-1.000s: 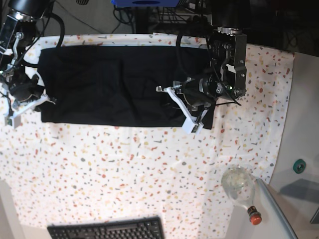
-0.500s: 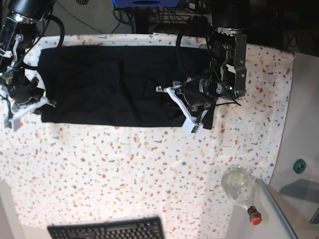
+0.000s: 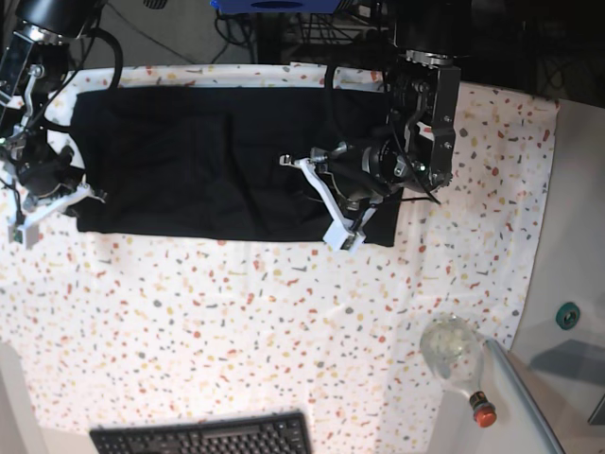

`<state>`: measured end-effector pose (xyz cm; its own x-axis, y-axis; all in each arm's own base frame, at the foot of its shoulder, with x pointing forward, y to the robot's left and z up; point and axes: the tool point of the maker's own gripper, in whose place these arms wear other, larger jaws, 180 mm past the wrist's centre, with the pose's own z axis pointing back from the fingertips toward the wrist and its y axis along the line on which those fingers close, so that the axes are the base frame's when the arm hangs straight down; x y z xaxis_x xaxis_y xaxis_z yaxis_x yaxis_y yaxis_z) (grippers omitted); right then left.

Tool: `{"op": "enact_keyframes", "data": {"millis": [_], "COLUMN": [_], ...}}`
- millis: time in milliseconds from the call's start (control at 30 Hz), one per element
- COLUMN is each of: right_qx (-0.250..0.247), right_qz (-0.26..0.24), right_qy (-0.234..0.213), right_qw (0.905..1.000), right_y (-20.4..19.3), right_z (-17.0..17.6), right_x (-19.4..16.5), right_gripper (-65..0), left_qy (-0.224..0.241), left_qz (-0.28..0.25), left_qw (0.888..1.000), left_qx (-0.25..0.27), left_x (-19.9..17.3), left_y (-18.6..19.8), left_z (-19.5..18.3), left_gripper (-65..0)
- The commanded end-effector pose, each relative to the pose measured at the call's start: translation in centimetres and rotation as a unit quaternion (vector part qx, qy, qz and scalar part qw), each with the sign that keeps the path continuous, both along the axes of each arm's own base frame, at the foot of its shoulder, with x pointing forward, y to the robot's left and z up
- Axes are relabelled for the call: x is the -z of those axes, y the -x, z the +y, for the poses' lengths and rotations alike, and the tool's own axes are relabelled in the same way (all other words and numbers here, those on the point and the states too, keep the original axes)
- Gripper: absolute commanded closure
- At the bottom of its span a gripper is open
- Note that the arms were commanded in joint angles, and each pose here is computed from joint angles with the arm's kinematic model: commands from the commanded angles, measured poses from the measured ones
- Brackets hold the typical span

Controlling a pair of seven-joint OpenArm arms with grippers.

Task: Layout the t-shirt on the table in an organized manner, then fold the t-shirt properly
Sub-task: 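Fold the strip end with the left gripper toward the right gripper, then fold the other strip end with the right gripper toward the middle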

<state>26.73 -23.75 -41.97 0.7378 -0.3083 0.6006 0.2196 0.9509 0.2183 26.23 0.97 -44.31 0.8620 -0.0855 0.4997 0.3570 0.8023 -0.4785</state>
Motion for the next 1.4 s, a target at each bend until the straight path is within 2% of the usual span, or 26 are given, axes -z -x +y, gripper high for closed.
{"op": "enact_keyframes", "data": {"millis": [0, 100, 167, 333, 533, 700, 767, 900, 967, 1033, 1133, 1200, 1300, 1367], "right_qx": [-0.002, -0.002, -0.002, -0.002, -0.001, -0.002, -0.001, -0.001, -0.003, -0.003, -0.003, -0.003, -0.004, -0.015], "right_qz": [-0.023, -0.023, -0.023, -0.023, -0.023, -0.02, -0.02, -0.021, -0.022, -0.022, -0.023, -0.023, -0.024, -0.027], "right_qy": [0.006, 0.006, 0.006, 0.006, 0.005, 0.007, 0.008, 0.009, 0.01, 0.01, 0.01, 0.01, 0.008, 0.005], "right_qw": [0.9997, 0.9997, 0.9997, 0.9997, 0.9997, 0.9998, 0.9998, 0.9997, 0.9997, 0.9997, 0.9997, 0.9997, 0.9997, 0.9995], "right_y": [-1.0, -1.0, -0.9, -0.9, -0.9, -0.8, -0.7, -0.8, -0.8, -0.8, -0.8, -0.8, -0.9, -1.4], "right_z": [-0.3, -0.3, -0.3, -0.3, -0.3, -0.4, -0.5, -0.6, -0.5, -0.5, -0.5, -0.5, -0.3, 0.6], "right_x": [-1.2, -1.2, -1.2, -1.2, -1.1, -1.0, -1.1, -1.1, -1.3, -1.3, -1.3, -1.3, -1.3, -1.4], "right_gripper": [0.0, 0.0, 0.0, 0.0, 0.0, 0.0, 0.0, 0.0, 0.0, 0.0, 0.0, 0.0, 0.0, 0.0], "left_qy": [0.017, 0.02, 0.02, 0.023, 0.055, 0.073, 0.075, 0.113, 0.114, 0.113, 0.101, 0.079, 0.023, -0.009], "left_qz": [-0.027, -0.027, -0.027, -0.031, -0.044, -0.022, -0.018, -0.029, -0.049, -0.075, -0.099, -0.095, -0.08, -0.071], "left_qw": [0.999, 0.999, 0.999, 0.999, 0.998, 0.997, 0.996, 0.993, 0.992, 0.991, 0.986, 0.982, 0.973, 0.962], "left_qx": [0.003, 0.004, 0.001, 0.001, 0.006, 0.013, 0.034, 0.037, 0.028, -0.003, -0.088, -0.145, -0.216, -0.262], "left_x": [-1.5, -1.6, -1.6, -1.8, -3.5, -3.0, -2.9, -4.7, -5.7, -6.9, -7.9, -7.2, -6.0, -5.7], "left_y": [-1.1, -1.1, -1.2, -1.5, -3.1, -4.5, -4.4, -4.6, -5.3, -6.3, -6.9, -5.8, -2.7, -0.2], "left_z": [-0.8, -1.0, -0.9, -1.1, -4.1, -6.2, -7.5, -8.3, -6.4, -2.6, 6.1, 12.2, 20.7, 25.3], "left_gripper": [-20.6, -32.9, -36.9, -37.2, -37.2, -36.9, -36.9, -36.7, -36.7, -36.5, -36.5, -36.4, -36.0, -29.6]}}
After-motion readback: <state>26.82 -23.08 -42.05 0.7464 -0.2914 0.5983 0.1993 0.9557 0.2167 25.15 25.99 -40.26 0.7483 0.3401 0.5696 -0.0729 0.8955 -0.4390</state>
